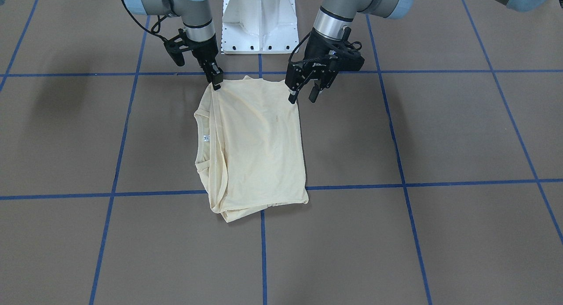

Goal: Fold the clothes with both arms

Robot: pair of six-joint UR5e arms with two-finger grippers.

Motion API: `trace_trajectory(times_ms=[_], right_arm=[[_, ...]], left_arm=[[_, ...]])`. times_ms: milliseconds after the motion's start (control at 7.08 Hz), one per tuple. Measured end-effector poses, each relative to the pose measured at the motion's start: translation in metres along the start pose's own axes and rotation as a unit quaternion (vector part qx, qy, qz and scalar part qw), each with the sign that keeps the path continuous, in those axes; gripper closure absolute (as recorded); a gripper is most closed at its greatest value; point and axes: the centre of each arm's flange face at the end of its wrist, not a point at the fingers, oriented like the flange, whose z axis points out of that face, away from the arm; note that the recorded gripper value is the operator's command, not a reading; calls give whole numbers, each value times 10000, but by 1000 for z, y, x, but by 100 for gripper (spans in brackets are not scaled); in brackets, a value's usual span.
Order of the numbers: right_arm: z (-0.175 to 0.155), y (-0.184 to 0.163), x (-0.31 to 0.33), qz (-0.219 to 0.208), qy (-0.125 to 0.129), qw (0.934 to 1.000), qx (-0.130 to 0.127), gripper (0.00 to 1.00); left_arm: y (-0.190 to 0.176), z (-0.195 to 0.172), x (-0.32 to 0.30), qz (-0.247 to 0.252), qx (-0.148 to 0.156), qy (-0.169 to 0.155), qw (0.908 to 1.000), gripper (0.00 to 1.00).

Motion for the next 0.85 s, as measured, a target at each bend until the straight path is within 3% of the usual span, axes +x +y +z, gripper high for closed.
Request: trace_trajectory(times_ms=[565, 847], right_arm=[[-3, 3, 0, 0, 100, 9999, 46, 100], [-9, 3, -2, 18, 105, 9999, 58, 100]], left_arm=[[0, 0, -1, -2, -1, -12, 10000, 30], [13, 2, 0, -266, -46, -1, 9996, 31]])
